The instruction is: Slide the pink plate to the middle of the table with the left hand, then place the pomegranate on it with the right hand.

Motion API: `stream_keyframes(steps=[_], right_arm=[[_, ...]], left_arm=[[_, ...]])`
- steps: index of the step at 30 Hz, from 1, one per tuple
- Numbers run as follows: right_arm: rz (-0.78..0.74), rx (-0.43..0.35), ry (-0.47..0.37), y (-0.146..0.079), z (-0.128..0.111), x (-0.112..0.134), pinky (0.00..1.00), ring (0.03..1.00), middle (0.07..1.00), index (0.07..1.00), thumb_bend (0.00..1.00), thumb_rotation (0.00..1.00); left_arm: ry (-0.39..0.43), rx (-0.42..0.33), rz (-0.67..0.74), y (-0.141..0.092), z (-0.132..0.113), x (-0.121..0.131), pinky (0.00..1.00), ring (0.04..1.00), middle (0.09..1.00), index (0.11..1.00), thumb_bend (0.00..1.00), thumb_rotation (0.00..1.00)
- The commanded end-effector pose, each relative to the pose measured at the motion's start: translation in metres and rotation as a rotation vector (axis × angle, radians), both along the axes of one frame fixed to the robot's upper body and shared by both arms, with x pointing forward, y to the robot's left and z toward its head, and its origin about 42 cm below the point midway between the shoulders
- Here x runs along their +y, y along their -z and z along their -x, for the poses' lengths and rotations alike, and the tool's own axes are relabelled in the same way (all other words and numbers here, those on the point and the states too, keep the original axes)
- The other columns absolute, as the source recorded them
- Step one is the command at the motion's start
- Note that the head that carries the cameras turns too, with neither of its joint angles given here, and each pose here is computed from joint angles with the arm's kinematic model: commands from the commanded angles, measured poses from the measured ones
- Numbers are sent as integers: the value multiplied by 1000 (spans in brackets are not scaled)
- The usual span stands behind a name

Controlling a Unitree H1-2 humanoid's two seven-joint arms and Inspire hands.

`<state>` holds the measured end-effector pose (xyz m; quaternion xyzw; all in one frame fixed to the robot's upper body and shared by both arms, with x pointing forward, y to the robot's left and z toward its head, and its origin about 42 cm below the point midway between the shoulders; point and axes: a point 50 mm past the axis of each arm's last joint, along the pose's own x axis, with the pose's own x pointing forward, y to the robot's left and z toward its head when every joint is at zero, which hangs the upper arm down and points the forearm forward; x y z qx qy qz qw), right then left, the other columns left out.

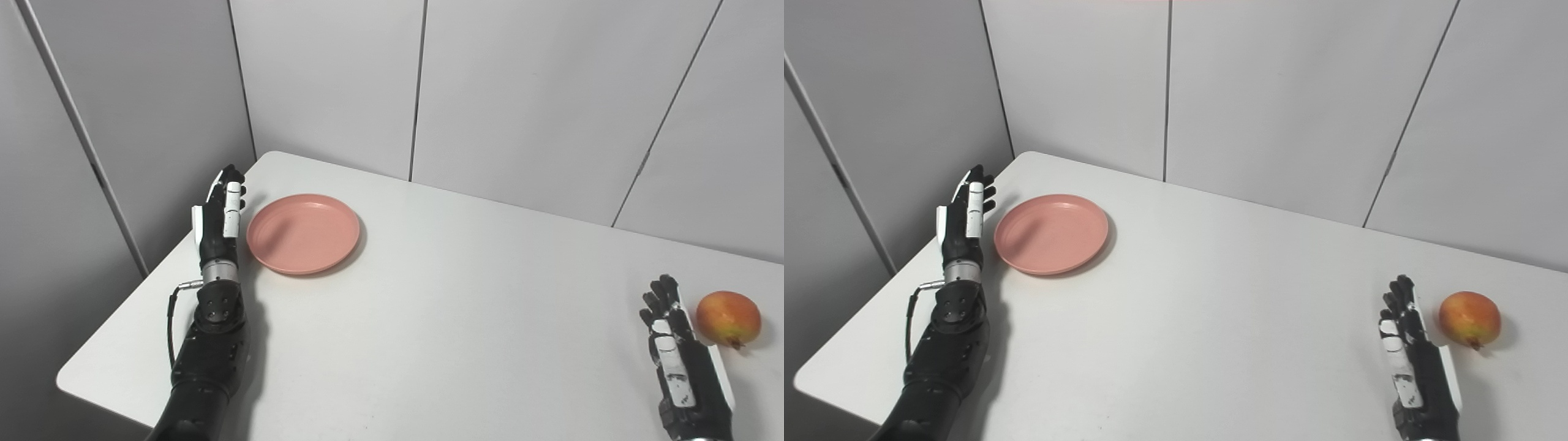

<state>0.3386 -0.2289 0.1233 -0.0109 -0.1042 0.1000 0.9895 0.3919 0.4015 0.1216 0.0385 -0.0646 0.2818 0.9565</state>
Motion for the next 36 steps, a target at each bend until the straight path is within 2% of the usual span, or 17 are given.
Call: stream_keyframes(steps=[1, 4, 13, 25, 28, 36], right_arm=[[-14, 5, 0, 2, 2, -2, 1000, 1000, 1000, 1000, 557, 834], [-6, 6, 8, 1, 2, -1, 1000, 1000, 1000, 1000, 565, 844], [-12, 3, 9, -2, 3, -1, 1000, 1000, 1000, 1000, 562, 844], [-8, 3, 10, -2, 1, -1, 1000, 1000, 1000, 1000, 555, 850], [-15, 7, 9, -2, 1, -1, 1000, 1000, 1000, 1000, 565, 835], [-2, -4, 11, 0, 0, -1, 1000, 1000, 1000, 1000, 556, 845]], left_arm=[[37, -94, -16, -26, -16, 2, 841, 860, 866, 865, 737, 1000], [69, -81, 18, -23, -17, -1, 901, 872, 879, 876, 735, 1000], [127, -53, 41, -19, -21, -14, 942, 897, 895, 888, 752, 1000], [174, -34, 52, -15, -24, -22, 894, 892, 892, 890, 730, 1000], [183, -20, 62, -14, -24, -22, 869, 885, 890, 880, 751, 1000], [255, 7, 51, -15, -25, -33, 857, 875, 885, 881, 757, 1000]])
